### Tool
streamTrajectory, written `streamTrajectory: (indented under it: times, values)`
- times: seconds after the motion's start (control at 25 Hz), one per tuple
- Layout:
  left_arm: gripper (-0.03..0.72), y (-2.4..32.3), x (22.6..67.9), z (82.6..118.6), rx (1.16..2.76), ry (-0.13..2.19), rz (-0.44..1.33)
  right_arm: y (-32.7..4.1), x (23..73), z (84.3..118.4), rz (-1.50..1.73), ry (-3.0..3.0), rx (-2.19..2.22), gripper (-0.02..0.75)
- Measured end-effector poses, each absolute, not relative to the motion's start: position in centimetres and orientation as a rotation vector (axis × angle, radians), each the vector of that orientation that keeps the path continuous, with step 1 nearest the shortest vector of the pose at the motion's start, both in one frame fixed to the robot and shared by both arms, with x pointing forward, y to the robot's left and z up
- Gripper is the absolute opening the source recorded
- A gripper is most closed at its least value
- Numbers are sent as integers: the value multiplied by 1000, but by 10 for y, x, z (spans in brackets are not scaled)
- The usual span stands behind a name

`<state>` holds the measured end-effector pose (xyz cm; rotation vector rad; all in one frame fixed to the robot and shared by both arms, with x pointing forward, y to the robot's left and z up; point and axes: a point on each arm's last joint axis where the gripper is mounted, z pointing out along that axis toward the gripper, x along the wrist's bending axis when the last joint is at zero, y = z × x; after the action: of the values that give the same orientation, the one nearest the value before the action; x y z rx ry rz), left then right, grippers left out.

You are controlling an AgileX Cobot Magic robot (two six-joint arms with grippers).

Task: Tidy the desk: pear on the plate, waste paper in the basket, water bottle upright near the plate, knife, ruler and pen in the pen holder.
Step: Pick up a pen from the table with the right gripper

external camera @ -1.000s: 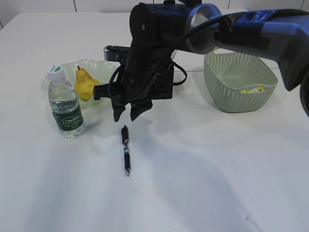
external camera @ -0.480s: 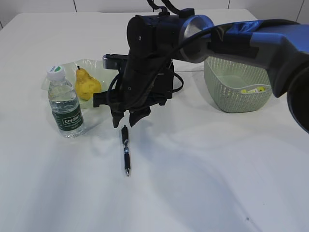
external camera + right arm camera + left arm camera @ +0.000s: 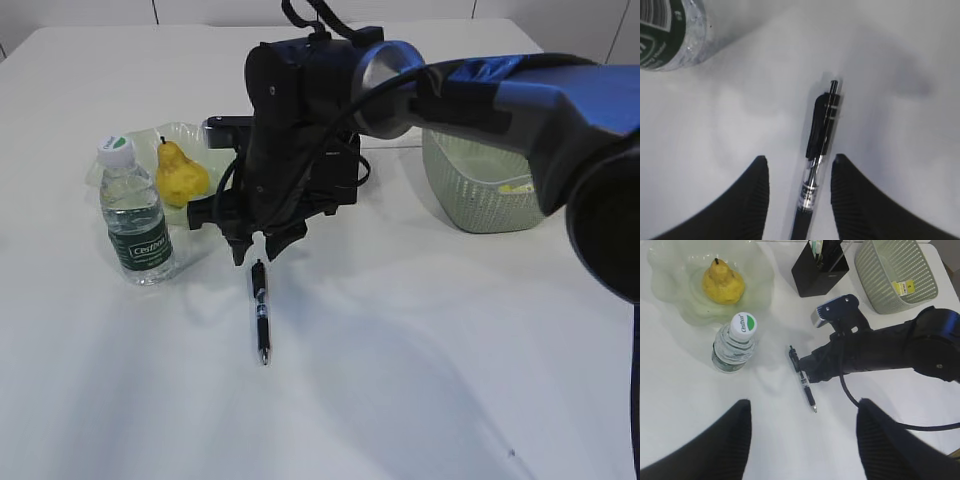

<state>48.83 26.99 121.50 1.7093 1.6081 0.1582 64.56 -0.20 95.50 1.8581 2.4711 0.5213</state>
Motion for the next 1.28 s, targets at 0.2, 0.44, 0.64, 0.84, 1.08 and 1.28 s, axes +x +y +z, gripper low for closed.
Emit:
streamTrajectory:
  times: [0.2,0.44,0.64,0.84,1.08,1.28]
  values:
    - [466,270,488,1215,1709,1608,158,4,653,956,505,2456,1834,335]
    - [466,270,488,1215,1709,1608,158,1,654,951,404,2456,1837,335]
    - [466,270,488,1215,1709,1608,158,0,652,931,294,2486,1866,335]
    - [466,270,488,1215,1709,1608,158,3,651,931,306,2493,1883,335]
    - [466,270,488,1215,1709,1608,158,12,646,932,343,2509,1869,335]
    - [466,270,488,1215,1709,1608,158,13,646,930,343,2511,1867,335]
